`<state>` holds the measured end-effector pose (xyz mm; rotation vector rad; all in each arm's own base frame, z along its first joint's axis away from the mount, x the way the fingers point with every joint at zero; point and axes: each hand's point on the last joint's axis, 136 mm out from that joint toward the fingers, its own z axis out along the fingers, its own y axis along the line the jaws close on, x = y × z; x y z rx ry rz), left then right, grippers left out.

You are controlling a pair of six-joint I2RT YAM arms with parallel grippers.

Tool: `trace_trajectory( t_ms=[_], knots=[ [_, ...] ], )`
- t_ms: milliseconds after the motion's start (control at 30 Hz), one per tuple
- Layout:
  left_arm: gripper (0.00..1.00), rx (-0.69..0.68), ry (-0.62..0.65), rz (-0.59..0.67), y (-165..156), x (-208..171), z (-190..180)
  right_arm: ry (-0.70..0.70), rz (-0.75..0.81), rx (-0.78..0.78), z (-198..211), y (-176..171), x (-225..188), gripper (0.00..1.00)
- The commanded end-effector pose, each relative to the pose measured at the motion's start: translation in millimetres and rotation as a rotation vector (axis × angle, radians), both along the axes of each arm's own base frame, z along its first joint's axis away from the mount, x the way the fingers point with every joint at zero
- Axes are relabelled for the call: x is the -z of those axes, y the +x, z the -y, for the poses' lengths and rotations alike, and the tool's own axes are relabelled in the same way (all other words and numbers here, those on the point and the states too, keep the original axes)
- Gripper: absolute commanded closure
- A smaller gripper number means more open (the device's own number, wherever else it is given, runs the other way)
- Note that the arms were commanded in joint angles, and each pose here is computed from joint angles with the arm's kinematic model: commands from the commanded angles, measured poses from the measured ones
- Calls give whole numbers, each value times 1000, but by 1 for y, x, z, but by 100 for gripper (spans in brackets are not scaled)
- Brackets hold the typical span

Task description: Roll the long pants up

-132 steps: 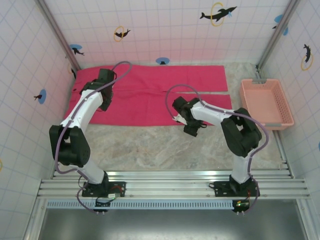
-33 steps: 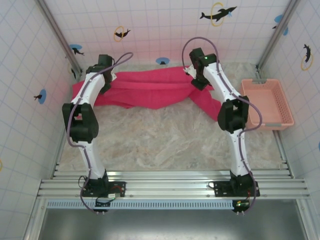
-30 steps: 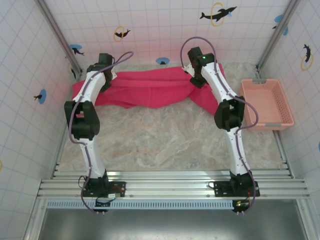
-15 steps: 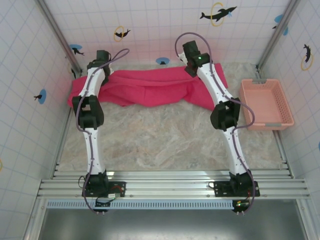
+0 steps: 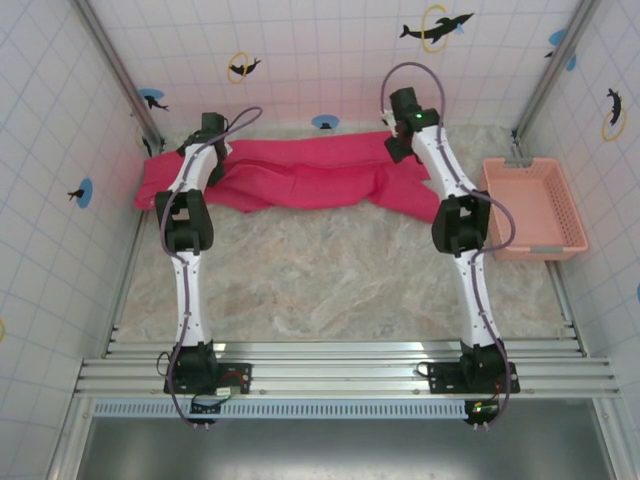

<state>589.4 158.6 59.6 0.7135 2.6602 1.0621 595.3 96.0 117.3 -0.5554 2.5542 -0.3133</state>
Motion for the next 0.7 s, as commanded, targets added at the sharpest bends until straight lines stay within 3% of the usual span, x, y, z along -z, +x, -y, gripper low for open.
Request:
trace_trajectory(
  t_ms=[0,233,400,467,600,667],
  knots=[
    [3,-50,-53,26,1,19,3,119,-93,89,19,-38,-22,32],
    [4,-51,-68,56,5,12,7,146,-271,0,14,-63,26,31],
    [20,-23,-39,9,0,19,9,244,-389,-28,2,-70,68,34],
    [31,-20,-30,-14,-4,24,8,250,-413,-28,-1,-72,80,34],
    [76,-25,-14,-47,-13,29,7,279,-434,-28,-8,-69,97,38],
    [92,-30,-11,-56,-17,28,7,281,-430,-22,-9,-65,102,46]
  ],
)
